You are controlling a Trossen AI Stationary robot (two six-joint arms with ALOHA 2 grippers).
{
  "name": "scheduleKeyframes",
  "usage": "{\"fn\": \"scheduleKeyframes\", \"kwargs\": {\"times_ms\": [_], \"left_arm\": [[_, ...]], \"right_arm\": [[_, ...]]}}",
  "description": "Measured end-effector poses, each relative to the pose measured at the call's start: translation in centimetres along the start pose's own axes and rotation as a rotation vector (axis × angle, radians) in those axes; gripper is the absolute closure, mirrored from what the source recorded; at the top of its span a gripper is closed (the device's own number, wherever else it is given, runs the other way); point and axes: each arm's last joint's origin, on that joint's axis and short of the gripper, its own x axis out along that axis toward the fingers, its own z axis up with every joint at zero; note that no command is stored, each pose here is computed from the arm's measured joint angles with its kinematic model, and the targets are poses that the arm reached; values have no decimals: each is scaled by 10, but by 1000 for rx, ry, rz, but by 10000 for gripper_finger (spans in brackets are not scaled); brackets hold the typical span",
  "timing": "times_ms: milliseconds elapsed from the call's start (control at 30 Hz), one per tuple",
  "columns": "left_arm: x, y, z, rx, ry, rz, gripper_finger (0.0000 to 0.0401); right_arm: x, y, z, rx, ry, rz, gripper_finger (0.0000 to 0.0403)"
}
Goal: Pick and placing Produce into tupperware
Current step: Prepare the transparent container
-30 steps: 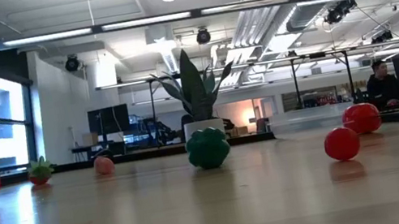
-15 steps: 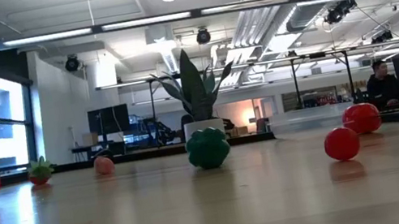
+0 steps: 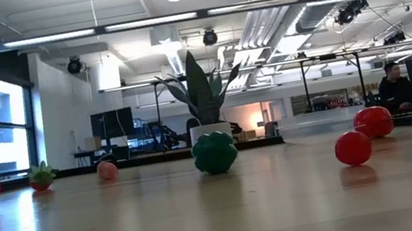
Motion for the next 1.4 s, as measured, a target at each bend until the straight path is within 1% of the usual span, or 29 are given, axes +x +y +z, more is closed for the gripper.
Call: {"fn": "scheduleKeyframes", "kwargs": {"times_ms": [100, 167, 233, 300, 367, 433, 467, 533, 600, 667, 800, 933, 1033, 1300, 1400], "left_arm": [[16, 1, -10, -26, 78, 11, 400], [30, 4, -22, -30, 171, 32, 400], [46, 8, -36, -24, 272, 82, 400], [60, 12, -52, -9, 371, 148, 400], [70, 16, -67, 32, 458, 186, 400], [77, 18, -73, 53, 488, 211, 400], [79, 19, -76, 66, 500, 217, 400], [83, 20, -81, 94, 531, 224, 400], [84, 21, -83, 112, 544, 224, 400], [83, 21, -84, 139, 565, 224, 400], [78, 24, -88, 164, 619, 294, 400], [76, 28, -95, 180, 678, 378, 400], [75, 30, -98, 195, 705, 416, 400], [76, 32, -105, 205, 764, 429, 400], [77, 31, -105, 205, 761, 428, 400]], "right_arm": [[23, -8, 14, 24, 135, -120, 402], [38, -17, 21, 30, 241, -198, 402], [54, -28, 25, 51, 349, -274, 402], [71, -41, 22, 68, 469, -347, 402], [87, -56, 13, 93, 570, -411, 402], [105, -72, 0, 144, 655, -453, 402], [115, -80, -9, 182, 701, -450, 402], [132, -95, -30, 252, 806, -404, 402], [148, -106, -49, 297, 880, -370, 402], [161, -117, -64, 335, 920, -381, 402], [185, -126, -92, 387, 1010, -412, 402], [203, -124, -117, 373, 1101, -415, 402], [212, -120, -132, 342, 1152, -421, 402], [228, -94, -157, 275, 1238, -382, 402], [233, -83, -162, 244, 1236, -357, 402]]}}
